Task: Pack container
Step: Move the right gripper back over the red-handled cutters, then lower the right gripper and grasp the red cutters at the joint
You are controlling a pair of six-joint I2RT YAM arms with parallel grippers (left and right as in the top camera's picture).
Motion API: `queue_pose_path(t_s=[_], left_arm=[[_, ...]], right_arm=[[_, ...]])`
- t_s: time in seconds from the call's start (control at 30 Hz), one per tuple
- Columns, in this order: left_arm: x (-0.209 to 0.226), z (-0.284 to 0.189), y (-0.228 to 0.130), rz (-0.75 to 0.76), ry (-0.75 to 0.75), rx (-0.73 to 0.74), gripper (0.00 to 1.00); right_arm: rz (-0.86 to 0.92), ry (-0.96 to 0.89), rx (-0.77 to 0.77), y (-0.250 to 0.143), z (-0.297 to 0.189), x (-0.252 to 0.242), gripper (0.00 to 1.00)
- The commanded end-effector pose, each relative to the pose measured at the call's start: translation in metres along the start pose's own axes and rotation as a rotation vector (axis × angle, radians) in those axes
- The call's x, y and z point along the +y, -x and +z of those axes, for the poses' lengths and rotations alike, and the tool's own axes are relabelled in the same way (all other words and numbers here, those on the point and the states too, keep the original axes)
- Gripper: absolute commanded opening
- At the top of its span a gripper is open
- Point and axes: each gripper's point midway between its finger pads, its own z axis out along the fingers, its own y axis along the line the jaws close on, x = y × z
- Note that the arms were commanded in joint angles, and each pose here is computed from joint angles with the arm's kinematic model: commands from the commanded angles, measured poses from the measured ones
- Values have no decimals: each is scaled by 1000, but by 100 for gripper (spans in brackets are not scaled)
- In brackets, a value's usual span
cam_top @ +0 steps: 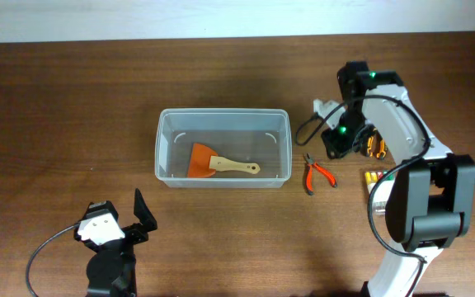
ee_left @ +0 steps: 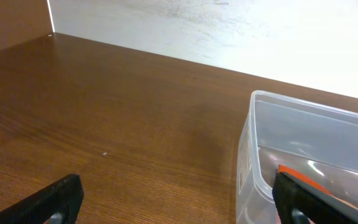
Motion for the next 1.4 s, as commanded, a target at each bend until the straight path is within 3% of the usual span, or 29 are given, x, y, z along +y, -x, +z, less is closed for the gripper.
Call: queue_pose_path(t_s=[0.0,0.4,0.8,1.37], left_arm=[[0,0,-1,9,0,0,99],[0,0,-1,9,0,0,99],[0,0,-1,9,0,0,99],[0,0,-1,9,0,0,99]], right_arm=[[10,3,31,-11,15,0,33],[66,91,12,-13,36,17,28],[51,85,-17,-14,58,17,36],[49,76,-36,-10,60,15,37]])
